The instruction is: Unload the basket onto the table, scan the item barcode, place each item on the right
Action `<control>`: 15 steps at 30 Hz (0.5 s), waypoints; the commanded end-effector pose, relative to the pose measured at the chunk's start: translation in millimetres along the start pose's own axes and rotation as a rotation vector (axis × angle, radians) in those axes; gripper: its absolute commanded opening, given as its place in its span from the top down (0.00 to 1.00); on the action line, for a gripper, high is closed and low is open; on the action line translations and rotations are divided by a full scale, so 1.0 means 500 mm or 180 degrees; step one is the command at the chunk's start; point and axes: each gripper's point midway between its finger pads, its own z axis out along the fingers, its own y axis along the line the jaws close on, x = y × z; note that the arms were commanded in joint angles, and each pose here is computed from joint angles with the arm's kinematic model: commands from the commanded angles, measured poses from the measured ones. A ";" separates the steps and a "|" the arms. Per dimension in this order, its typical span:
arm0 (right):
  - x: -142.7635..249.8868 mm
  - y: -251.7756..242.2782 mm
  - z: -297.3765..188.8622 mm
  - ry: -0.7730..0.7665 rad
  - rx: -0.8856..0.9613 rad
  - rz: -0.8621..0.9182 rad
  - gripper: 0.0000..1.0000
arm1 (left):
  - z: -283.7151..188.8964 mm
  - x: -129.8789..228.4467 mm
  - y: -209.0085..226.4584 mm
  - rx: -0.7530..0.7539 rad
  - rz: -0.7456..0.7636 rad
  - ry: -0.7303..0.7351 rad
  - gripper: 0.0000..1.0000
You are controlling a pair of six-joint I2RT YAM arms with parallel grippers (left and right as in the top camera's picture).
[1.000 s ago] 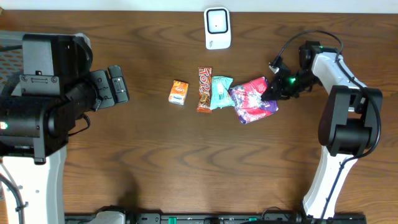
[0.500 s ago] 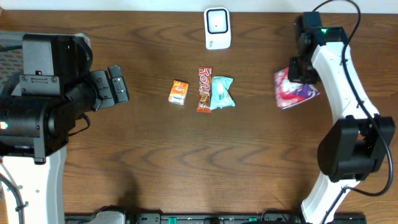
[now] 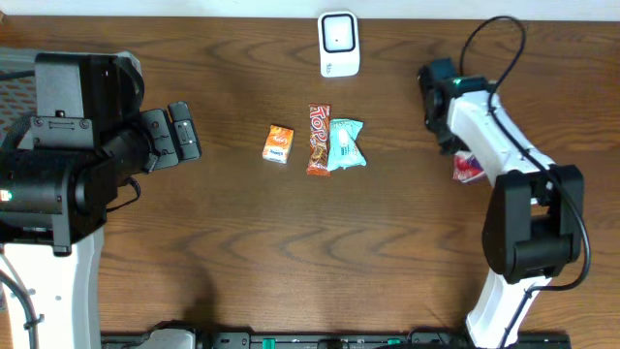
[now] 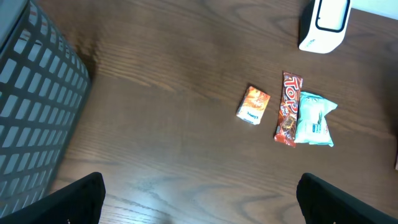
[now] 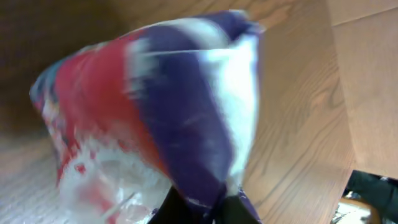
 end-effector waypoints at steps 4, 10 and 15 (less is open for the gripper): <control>0.042 0.131 -0.060 0.0067 -0.0752 -0.0559 0.83 | -0.002 -0.002 0.004 -0.0023 0.0019 -0.0016 0.02; 0.031 0.185 -0.140 -0.0197 -0.0960 -0.0759 0.24 | -0.002 -0.002 0.004 -0.0023 0.0019 -0.0016 0.02; -0.021 0.170 -0.217 -0.0357 -0.1065 -0.0704 0.01 | -0.002 -0.002 0.004 -0.0023 0.0019 -0.0016 0.02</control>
